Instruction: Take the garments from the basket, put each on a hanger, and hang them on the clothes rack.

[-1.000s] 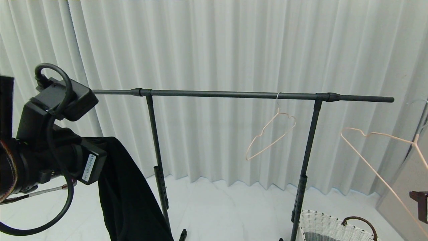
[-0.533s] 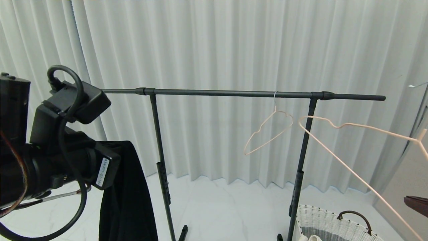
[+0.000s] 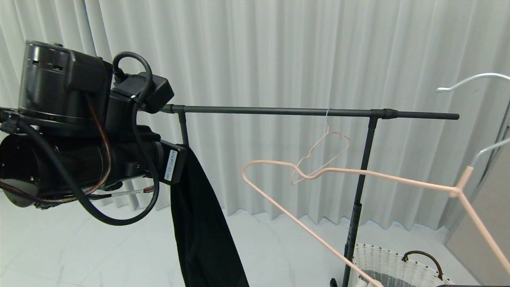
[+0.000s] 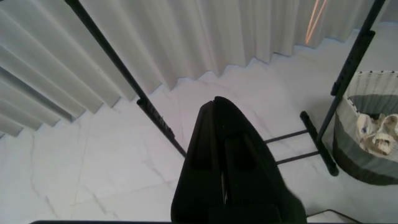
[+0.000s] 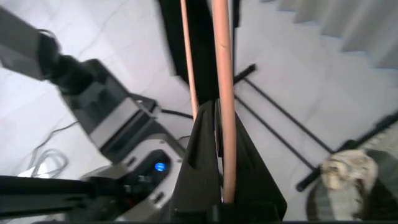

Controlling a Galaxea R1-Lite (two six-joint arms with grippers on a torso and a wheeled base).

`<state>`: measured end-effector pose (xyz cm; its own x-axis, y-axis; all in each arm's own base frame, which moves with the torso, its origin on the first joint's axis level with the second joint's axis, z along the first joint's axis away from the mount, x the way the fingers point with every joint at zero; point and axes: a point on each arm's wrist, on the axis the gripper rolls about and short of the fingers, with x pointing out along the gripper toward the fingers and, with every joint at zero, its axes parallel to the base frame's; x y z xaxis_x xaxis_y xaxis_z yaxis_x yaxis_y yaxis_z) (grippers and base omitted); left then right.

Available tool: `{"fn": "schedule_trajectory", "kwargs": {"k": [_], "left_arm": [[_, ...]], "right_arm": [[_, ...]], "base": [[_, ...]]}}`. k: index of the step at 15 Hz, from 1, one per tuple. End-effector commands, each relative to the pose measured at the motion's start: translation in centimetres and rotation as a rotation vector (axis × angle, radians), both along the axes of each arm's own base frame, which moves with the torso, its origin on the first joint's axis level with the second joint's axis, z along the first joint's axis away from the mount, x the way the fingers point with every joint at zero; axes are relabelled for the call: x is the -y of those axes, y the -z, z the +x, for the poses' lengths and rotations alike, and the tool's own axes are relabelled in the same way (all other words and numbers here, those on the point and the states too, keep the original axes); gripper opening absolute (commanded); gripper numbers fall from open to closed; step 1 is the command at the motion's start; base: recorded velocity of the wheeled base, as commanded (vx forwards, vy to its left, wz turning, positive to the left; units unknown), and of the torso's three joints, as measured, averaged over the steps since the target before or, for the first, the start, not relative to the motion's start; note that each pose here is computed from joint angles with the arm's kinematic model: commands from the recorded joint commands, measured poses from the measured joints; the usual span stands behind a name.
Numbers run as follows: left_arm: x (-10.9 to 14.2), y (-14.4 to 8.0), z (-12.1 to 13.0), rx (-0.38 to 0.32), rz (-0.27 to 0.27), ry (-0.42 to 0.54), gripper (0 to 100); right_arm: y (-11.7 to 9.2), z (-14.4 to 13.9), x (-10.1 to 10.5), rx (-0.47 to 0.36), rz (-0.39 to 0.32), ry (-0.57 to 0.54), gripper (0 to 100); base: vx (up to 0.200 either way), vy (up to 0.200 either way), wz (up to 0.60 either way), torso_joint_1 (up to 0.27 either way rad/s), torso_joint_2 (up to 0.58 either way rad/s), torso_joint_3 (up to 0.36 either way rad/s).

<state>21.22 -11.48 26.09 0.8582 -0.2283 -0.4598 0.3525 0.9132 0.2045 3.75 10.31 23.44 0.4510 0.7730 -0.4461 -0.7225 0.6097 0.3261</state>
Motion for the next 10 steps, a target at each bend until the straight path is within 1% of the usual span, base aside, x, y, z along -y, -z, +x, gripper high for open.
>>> {"fn": "schedule_trajectory", "kwargs": {"k": [1, 3, 5, 7, 10], "left_arm": [[0.3, 0.4, 0.3, -0.014, 0.005, 0.006, 0], [0.7, 0.2, 0.2, -0.016, -0.027, 0.007, 0], [1.1, 0.0, -0.2, -0.016, -0.055, 0.016, 0], [1.3, -0.2, -0.4, -0.013, -0.066, 0.024, 0], [1.4, 0.0, -0.5, -0.019, -0.065, 0.027, 0]], "right_arm": [[0.8, 0.5, -3.5, -0.033, -0.063, -0.036, 0], [1.3, 0.8, -4.8, -0.04, -0.088, -0.036, 0], [1.8, 1.1, -5.6, -0.057, -0.108, -0.028, 0], [2.0, 1.3, -6.3, -0.058, -0.111, -0.026, 0], [2.2, 1.6, -7.2, -0.058, -0.107, -0.024, 0]], "base": [[0.0, 0.0, 0.0, 0.0, 0.0, 0.0], [0.0, 0.0, 0.0, 0.0, 0.0, 0.0], [0.0, 0.0, 0.0, 0.0, 0.0, 0.0], [0.0, 0.0, 0.0, 0.0, 0.0, 0.0], [0.0, 0.0, 0.0, 0.0, 0.0, 0.0]]}}
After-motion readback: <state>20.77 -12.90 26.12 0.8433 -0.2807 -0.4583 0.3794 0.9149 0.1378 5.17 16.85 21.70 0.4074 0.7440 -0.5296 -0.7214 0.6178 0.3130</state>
